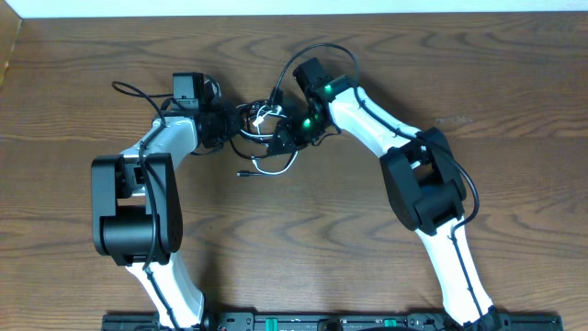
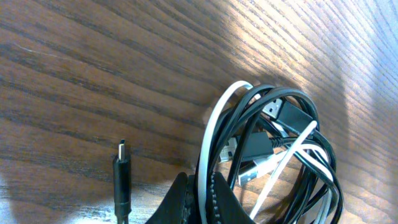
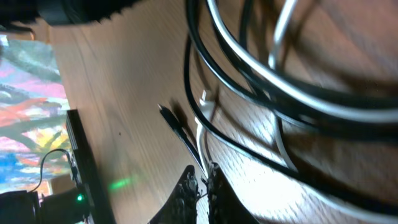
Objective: Untangle cables
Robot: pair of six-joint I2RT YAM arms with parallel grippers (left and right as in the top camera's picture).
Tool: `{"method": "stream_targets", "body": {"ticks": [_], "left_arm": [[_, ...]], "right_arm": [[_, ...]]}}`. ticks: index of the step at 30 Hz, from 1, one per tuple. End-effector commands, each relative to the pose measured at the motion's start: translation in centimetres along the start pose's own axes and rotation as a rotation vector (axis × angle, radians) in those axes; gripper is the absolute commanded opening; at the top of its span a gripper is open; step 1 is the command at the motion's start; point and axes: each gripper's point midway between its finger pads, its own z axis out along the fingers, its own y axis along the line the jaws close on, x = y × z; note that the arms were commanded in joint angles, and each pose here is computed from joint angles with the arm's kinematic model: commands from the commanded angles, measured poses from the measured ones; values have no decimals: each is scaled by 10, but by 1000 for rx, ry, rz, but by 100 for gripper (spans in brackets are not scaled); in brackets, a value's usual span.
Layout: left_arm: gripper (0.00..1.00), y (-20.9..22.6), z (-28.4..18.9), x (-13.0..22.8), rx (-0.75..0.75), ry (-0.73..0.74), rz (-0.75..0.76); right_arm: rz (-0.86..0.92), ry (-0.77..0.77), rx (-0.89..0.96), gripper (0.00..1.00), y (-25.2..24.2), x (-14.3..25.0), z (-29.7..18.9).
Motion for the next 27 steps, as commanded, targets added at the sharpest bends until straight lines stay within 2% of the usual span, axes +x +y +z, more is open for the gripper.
{"method": "stream_targets", "body": {"ticks": [1, 2, 8, 11, 16, 22, 27], "left_arm": [[8, 3, 4, 3, 7, 16, -14], [8, 3, 4, 3, 8, 15, -14], [8, 3, 4, 2, 9, 14, -13], [8, 3, 4, 2, 8, 14, -13], [8, 7, 3, 0, 2, 7, -20], [8, 25, -5, -11, -11, -15, -63], [8, 30, -7, -14, -14, -18, -78]], "right_arm": [[20, -38, 49, 2, -1, -13, 5], [41, -52, 141, 1, -12, -16, 10], [10, -47, 365, 1, -29, -9, 28], [-15, -36, 396, 1, -26, -5, 38], [39, 81, 412, 1, -22, 28, 44], [186, 282, 458, 3, -39, 81, 13], [256, 284, 519, 4, -65, 85, -14]]}}
